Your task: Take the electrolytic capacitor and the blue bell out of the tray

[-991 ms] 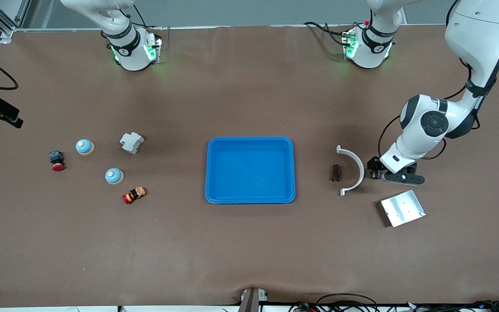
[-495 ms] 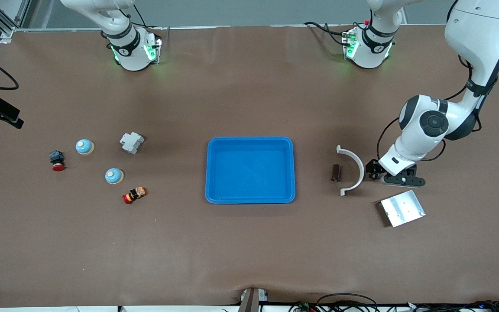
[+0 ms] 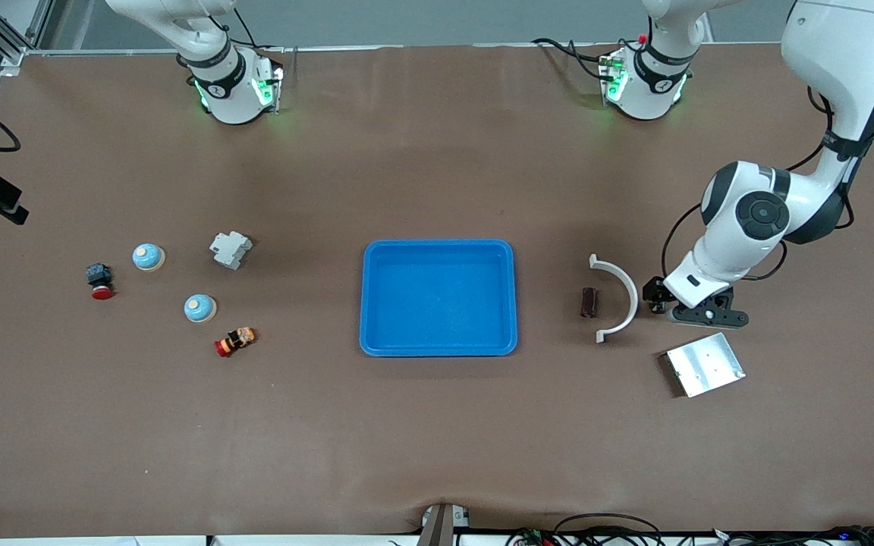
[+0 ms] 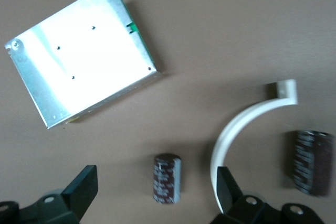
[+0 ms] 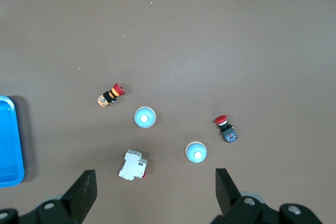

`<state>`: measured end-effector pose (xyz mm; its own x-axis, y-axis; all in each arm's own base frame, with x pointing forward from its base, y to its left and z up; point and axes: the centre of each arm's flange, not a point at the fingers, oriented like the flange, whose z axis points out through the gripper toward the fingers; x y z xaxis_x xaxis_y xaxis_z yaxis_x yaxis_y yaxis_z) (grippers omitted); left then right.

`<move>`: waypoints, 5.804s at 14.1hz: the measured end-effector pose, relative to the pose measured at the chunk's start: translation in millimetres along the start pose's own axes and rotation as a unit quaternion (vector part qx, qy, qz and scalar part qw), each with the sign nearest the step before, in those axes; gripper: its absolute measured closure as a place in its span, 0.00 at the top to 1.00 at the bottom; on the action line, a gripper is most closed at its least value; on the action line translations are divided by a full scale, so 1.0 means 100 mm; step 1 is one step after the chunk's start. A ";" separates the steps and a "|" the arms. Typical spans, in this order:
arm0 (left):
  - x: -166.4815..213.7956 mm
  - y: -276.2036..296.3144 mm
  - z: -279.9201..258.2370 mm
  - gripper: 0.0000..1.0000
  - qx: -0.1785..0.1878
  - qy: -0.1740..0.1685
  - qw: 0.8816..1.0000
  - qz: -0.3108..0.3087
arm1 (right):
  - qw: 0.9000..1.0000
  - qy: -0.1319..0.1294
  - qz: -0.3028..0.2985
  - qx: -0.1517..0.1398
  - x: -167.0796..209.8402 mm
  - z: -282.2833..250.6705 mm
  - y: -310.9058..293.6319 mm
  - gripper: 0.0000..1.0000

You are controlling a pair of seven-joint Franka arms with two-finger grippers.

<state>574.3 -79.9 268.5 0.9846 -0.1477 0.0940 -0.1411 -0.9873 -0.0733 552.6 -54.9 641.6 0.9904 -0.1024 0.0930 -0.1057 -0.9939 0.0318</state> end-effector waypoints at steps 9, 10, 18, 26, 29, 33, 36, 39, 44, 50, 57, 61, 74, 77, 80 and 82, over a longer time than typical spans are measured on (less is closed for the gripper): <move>0.50 0.15 -1.09 1.00 -0.025 -0.029 0.998 -0.051 | 1.000 0.002 -0.001 -0.001 0.07 0.01 -0.02 1.00; 0.53 0.16 -1.18 1.00 -0.025 -0.032 0.998 -0.051 | 1.000 0.002 -0.001 -0.001 0.07 0.02 -0.02 1.00; 0.46 0.09 -2.08 1.00 -0.017 -0.024 0.997 -0.075 | 1.000 0.001 -0.002 0.000 0.07 0.02 -0.03 1.00; 0.18 -0.16 -2.77 1.00 -0.018 -0.014 0.998 -0.058 | 1.000 0.001 -0.002 0.000 0.08 0.02 -0.03 1.00; 0.07 -0.09 -3.13 1.00 -0.018 -0.014 0.998 -0.054 | 1.000 0.001 -0.001 0.005 0.08 0.02 -0.04 1.00; 0.05 -0.18 -3.49 1.00 -0.032 -0.007 0.998 -0.061 | 1.000 0.001 -0.001 0.006 0.08 0.02 -0.04 1.00; 0.04 -0.22 -3.53 1.00 -0.035 -0.010 0.998 -0.058 | 1.000 0.001 -0.001 0.006 0.08 0.02 -0.04 1.00; 0.03 -0.20 -3.65 1.00 -0.036 -0.009 0.998 -0.051 | 1.000 0.001 -0.001 0.007 0.08 0.02 -0.04 1.00; 0.03 -0.29 -3.74 1.00 -0.036 -0.007 0.998 -0.051 | 1.000 0.001 0.000 0.007 0.08 0.02 -0.03 1.00; 0.04 -0.29 -3.68 1.00 -0.034 -0.014 0.998 -0.046 | 1.000 0.001 0.000 0.007 0.08 0.02 -0.03 1.00; 0.05 -0.31 -3.66 1.00 -0.034 -0.016 0.998 -0.048 | 1.000 0.001 0.001 0.009 0.08 0.02 -0.03 1.00; 0.05 -0.34 -3.65 1.00 -0.034 -0.017 0.998 -0.051 | 1.000 0.001 0.002 0.009 0.08 0.02 -0.02 1.00; 0.08 -0.31 -3.65 1.00 -0.034 -0.017 0.998 -0.051 | 1.000 -0.001 0.013 0.013 0.08 0.04 0.09 1.00; 0.07 -0.30 -3.69 1.00 -0.037 -0.018 0.998 -0.054 | 1.000 -0.002 0.011 0.015 0.08 0.04 0.07 1.00; 0.05 -0.27 -3.69 1.00 -0.037 -0.024 0.998 -0.051 | 1.000 -0.004 0.012 0.026 0.08 0.05 0.05 1.00; 0.05 -0.26 -3.69 1.00 -0.037 -0.026 0.998 -0.050 | 1.000 -0.006 0.012 0.027 0.07 0.05 0.04 1.00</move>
<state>544.9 -76.9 636.8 0.9979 -0.0460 0.0462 -0.0465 -0.9989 0.0083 560.0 -60.2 637.3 0.9887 -0.1263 0.0804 -0.1248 -0.9919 -0.0237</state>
